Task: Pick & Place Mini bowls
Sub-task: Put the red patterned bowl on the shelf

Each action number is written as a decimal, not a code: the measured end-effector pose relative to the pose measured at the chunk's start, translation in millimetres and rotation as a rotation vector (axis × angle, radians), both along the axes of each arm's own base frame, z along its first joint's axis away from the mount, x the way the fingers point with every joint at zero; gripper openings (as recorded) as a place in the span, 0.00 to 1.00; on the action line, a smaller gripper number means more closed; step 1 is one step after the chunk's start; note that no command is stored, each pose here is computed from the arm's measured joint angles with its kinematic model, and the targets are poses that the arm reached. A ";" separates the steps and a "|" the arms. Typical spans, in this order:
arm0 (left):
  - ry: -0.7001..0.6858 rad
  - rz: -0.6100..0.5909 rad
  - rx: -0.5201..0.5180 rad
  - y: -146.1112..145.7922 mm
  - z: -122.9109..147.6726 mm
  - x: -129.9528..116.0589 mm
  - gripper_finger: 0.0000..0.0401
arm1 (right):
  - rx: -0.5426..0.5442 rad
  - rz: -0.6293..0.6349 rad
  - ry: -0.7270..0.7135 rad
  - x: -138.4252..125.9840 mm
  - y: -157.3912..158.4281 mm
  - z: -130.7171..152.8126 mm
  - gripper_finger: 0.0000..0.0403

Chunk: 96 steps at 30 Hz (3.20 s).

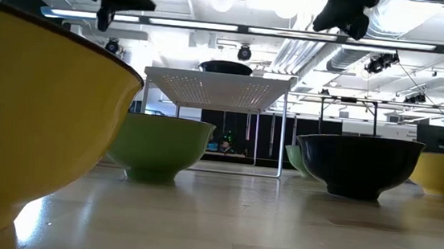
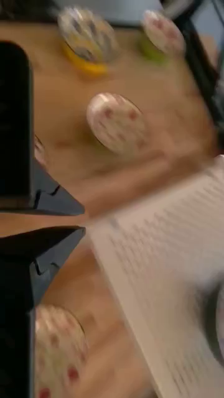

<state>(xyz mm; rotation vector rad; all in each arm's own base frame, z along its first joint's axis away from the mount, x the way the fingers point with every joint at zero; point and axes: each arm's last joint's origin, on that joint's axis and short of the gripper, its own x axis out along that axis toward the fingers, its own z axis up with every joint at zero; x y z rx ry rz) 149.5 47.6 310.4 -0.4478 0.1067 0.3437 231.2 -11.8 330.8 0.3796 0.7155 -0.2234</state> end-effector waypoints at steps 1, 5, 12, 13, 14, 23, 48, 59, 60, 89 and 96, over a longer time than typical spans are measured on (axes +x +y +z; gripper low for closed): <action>0.009 0.003 -0.002 -0.1 -1.0 -0.8 0.00 | 0.022 0.019 0.016 1.9 3.5 -2.2 0.10; 0.036 0.003 -0.011 -0.4 -3.8 -1.5 0.00 | 0.089 0.110 0.091 6.0 17.0 -11.9 0.20; 0.091 0.018 -0.082 3.1 -13.4 9.0 0.00 | 0.156 0.245 0.252 -3.3 40.2 -33.0 0.37; 0.095 0.021 -0.094 3.5 -14.6 10.4 0.00 | 0.169 0.261 0.275 -5.3 42.0 -37.8 0.39; 0.099 0.023 -0.105 4.0 -15.6 11.9 0.00 | 0.181 0.276 0.305 -7.6 43.9 -43.6 0.40; 0.111 -0.067 -0.015 -1.6 -15.8 19.7 0.00 | 0.291 0.117 0.498 -27.7 74.9 -83.8 0.45; 0.142 -0.187 0.057 -7.9 -14.7 11.2 0.00 | 0.566 -0.841 0.834 -43.4 155.3 -141.5 0.51; 0.139 -0.181 0.023 -8.0 -15.2 11.1 0.00 | 0.470 -0.872 0.863 -29.9 162.0 -174.1 0.37; 0.133 -0.167 0.011 -7.7 -14.8 11.2 0.00 | 0.462 -0.868 0.861 -29.0 162.5 -176.4 0.33; -0.052 -0.145 0.113 -24.3 10.5 -53.4 0.00 | 0.051 0.066 0.376 31.8 137.7 19.7 0.03; -0.065 -0.184 0.111 -25.4 11.4 -53.0 0.00 | -0.231 0.258 0.382 94.9 87.0 38.8 0.02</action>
